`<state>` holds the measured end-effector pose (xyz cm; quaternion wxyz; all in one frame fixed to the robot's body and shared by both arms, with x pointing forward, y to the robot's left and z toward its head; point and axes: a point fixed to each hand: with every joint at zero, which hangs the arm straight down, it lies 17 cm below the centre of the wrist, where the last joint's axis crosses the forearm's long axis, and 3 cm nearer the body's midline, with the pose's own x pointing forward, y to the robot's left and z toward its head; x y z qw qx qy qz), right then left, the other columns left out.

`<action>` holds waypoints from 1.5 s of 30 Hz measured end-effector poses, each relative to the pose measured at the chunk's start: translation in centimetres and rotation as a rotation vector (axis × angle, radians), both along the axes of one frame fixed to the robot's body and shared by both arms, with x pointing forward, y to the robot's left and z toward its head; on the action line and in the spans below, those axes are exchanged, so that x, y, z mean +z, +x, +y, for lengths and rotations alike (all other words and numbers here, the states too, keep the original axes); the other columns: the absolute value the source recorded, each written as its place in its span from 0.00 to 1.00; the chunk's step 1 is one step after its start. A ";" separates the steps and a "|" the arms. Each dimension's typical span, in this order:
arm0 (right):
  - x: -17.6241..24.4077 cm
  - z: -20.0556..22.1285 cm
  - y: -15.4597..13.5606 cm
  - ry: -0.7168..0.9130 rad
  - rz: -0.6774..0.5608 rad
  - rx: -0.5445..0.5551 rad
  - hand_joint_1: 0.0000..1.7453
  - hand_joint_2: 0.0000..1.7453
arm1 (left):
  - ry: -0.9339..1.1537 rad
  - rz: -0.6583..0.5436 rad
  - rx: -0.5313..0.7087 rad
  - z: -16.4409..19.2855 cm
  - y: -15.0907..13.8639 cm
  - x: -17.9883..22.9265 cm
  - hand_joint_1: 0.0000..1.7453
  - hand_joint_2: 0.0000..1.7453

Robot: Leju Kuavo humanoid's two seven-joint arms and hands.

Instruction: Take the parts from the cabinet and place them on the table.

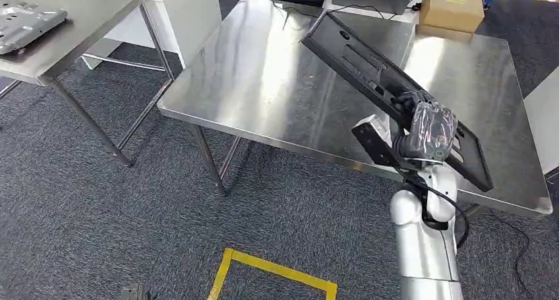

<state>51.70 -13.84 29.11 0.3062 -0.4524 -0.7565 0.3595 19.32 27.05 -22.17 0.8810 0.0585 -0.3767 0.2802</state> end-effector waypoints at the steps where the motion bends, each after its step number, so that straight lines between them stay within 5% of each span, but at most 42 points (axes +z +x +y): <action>1: 0.0 -0.2 0.8 -0.014 0.006 -0.012 1.00 1.00 | -0.001 -0.001 -0.003 0.0 0.1 0.0 0.00 0.00; 22: -1.1 -5.8 9.3 -0.170 0.148 -0.206 1.00 1.00 | 0.002 -0.016 -0.061 0.7 1.4 0.3 0.00 0.00; 45: -4.7 -10.0 10.9 -0.225 0.249 -0.298 1.00 1.00 | -0.003 -0.033 -0.085 0.8 2.9 0.7 0.00 0.00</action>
